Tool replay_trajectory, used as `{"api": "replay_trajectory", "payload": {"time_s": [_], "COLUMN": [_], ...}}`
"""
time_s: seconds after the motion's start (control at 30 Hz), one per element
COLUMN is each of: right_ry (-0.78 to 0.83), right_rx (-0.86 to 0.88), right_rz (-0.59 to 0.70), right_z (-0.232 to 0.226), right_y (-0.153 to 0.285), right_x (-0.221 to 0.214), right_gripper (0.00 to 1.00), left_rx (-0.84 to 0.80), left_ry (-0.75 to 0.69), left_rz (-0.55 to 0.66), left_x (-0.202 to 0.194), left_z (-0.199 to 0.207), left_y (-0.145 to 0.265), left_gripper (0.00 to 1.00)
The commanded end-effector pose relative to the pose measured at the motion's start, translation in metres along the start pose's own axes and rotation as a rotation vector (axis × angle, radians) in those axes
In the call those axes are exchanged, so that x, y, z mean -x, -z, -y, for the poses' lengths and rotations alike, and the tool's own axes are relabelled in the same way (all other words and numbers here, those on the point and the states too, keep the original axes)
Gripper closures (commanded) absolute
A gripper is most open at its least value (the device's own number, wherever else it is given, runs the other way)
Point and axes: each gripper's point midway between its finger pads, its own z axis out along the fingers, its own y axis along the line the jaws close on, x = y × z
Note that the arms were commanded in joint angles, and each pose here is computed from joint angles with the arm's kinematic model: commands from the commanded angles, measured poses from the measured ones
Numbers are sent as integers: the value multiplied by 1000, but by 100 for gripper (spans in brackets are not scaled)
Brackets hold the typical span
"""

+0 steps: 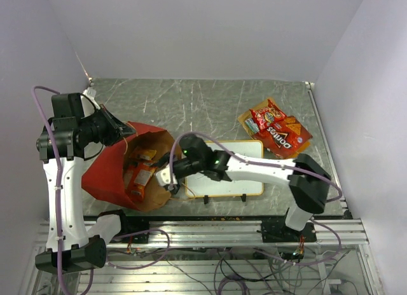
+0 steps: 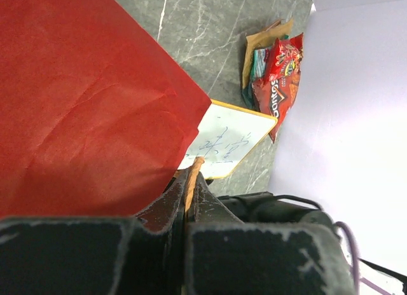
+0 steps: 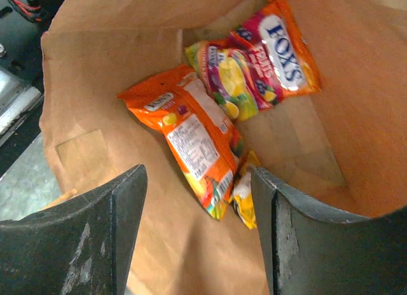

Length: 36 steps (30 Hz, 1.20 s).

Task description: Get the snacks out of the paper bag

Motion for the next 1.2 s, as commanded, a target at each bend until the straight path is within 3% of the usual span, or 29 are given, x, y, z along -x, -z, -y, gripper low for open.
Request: {"api": "replay_trajectory", "payload": {"time_s": [0.0, 0.23, 0.73, 0.8, 0.93, 1.17], "right_ry": [169, 269, 397, 391, 409, 366], "right_rx": [22, 86, 14, -35, -103, -147], "right_rz": [0, -97, -279, -302, -295, -278], "right_z": [4, -14, -9, -3, 5, 23], "right_y": [-31, -66, -107, -106, -100, -84], "right_x": [-2, -36, -92, -97, -92, -70], "right_gripper": [34, 37, 45, 50, 72, 86], "left_rx": [-23, -11, -8, -18, -11, -35], "left_ry": [-19, -18, -31, -30, -54, -37], "left_rz": [-31, -57, -76, -72, -67, -40], "left_x": [-8, -10, -12, -11, -9, -7], "left_z": [5, 3, 2, 4, 6, 9], "left_y": [5, 3, 3, 3, 8, 6], "left_gripper": [93, 93, 93, 93, 93, 93]}}
